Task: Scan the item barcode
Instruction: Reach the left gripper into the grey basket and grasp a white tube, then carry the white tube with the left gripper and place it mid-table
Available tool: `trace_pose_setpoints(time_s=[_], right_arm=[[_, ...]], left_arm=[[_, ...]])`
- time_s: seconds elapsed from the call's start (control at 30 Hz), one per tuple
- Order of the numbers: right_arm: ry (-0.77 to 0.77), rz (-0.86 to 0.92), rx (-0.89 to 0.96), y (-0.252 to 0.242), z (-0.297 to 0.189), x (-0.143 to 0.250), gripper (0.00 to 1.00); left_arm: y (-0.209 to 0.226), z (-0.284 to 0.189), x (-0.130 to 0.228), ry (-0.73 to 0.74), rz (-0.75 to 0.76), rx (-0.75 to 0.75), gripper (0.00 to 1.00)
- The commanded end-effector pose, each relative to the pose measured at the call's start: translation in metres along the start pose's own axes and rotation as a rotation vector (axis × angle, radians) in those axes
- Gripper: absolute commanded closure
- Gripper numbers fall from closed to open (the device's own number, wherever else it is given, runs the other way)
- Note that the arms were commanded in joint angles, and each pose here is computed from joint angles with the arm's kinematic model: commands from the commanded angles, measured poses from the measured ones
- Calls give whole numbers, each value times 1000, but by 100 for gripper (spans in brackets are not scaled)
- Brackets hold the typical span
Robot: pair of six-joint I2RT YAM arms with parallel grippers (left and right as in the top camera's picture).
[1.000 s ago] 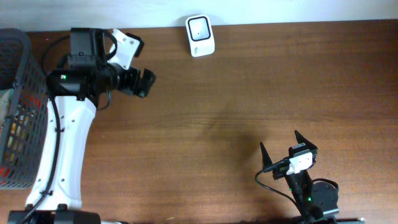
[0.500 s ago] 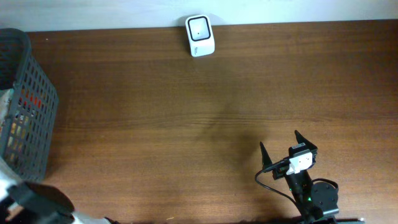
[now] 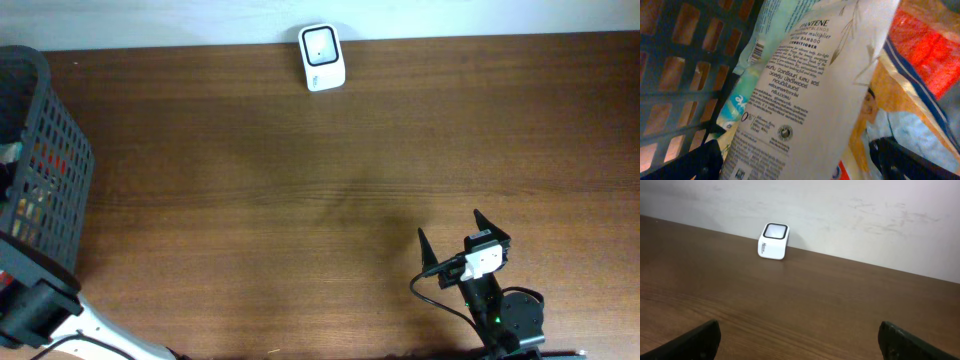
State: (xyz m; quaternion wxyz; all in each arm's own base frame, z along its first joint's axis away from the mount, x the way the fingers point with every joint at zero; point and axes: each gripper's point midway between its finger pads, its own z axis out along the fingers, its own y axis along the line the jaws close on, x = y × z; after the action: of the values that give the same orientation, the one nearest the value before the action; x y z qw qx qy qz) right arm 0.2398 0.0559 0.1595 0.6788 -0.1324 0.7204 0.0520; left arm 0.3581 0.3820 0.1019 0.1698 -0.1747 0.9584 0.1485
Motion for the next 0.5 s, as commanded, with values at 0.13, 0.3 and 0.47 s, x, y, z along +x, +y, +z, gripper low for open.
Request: trace_pose_setpoints(time_s=[0.13, 0.3, 0.47], right_arm=[[4, 1, 1, 0, 0, 3, 1], [4, 1, 1, 0, 0, 3, 1], [4, 1, 1, 0, 0, 3, 1]], left_arm=[[-2, 17, 9, 39, 17, 17, 81], [6, -31, -15, -72, -27, -12, 92], [-4, -182, -82, -483, -166, 123, 100]])
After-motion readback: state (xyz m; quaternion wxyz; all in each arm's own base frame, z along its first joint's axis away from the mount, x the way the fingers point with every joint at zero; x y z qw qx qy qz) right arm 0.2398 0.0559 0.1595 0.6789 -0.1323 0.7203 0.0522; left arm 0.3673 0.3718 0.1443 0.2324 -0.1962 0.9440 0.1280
